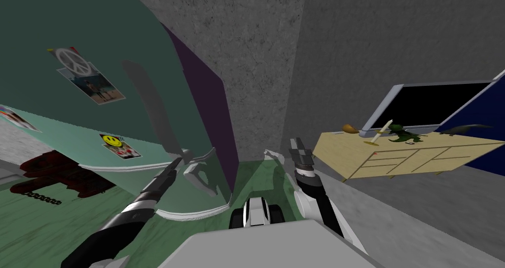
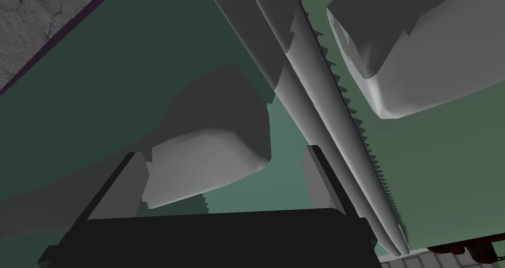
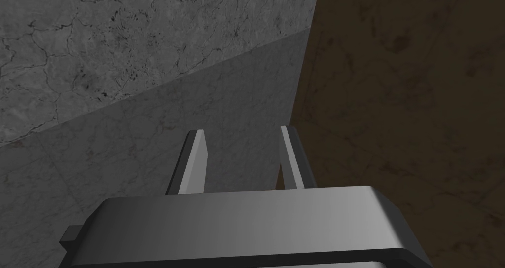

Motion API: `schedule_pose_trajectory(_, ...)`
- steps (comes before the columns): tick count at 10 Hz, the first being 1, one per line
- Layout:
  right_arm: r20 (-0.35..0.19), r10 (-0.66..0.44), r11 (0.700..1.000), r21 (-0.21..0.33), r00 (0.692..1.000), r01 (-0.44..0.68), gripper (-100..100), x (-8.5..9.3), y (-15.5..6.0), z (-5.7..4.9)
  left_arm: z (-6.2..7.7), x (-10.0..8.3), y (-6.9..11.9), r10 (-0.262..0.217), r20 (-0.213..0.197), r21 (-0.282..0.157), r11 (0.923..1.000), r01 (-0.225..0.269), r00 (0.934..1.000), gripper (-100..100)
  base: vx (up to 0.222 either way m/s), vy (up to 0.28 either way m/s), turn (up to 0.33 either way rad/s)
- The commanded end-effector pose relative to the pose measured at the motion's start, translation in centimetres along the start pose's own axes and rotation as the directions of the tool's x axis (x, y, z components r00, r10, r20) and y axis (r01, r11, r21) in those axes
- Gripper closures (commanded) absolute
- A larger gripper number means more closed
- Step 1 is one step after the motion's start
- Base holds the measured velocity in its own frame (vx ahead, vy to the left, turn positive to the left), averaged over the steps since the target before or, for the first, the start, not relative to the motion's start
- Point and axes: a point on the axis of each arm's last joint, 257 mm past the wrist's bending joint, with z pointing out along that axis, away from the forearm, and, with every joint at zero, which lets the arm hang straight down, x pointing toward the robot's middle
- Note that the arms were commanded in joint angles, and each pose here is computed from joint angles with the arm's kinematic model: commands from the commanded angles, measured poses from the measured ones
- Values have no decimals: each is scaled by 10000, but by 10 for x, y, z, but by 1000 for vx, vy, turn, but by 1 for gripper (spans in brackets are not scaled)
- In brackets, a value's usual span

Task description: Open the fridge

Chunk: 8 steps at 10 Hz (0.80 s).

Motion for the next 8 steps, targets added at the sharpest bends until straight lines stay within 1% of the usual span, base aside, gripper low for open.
schedule_pose_trajectory(1, 0, 0, 10000, 0, 10000, 0, 0, 0, 0, 0, -2, -4, 2, 206, -109, -410, 9989, -210, 9997, -100, 28, -46, 27)
schedule_pose_trajectory(6, 0, 0, 10000, 0, 10000, 0, 0, 0, 0, 0, -6, -10, 2, 531, -272, -995, 9935, -555, 9982, -100, 19, -42, 12)
schedule_pose_trajectory(7, 0, 0, 10000, 0, 10000, 0, 0, 0, 0, 0, -6, -10, 2, 495, -249, -916, 9945, -516, 9985, -100, 12, -20, 3)
schedule_pose_trajectory(8, 0, 0, 10000, -1, 10000, 0, 0, 0, 0, 0, -7, -12, -4, 513, -249, -943, 9941, -534, 9984, -100, 94, 30, 1)
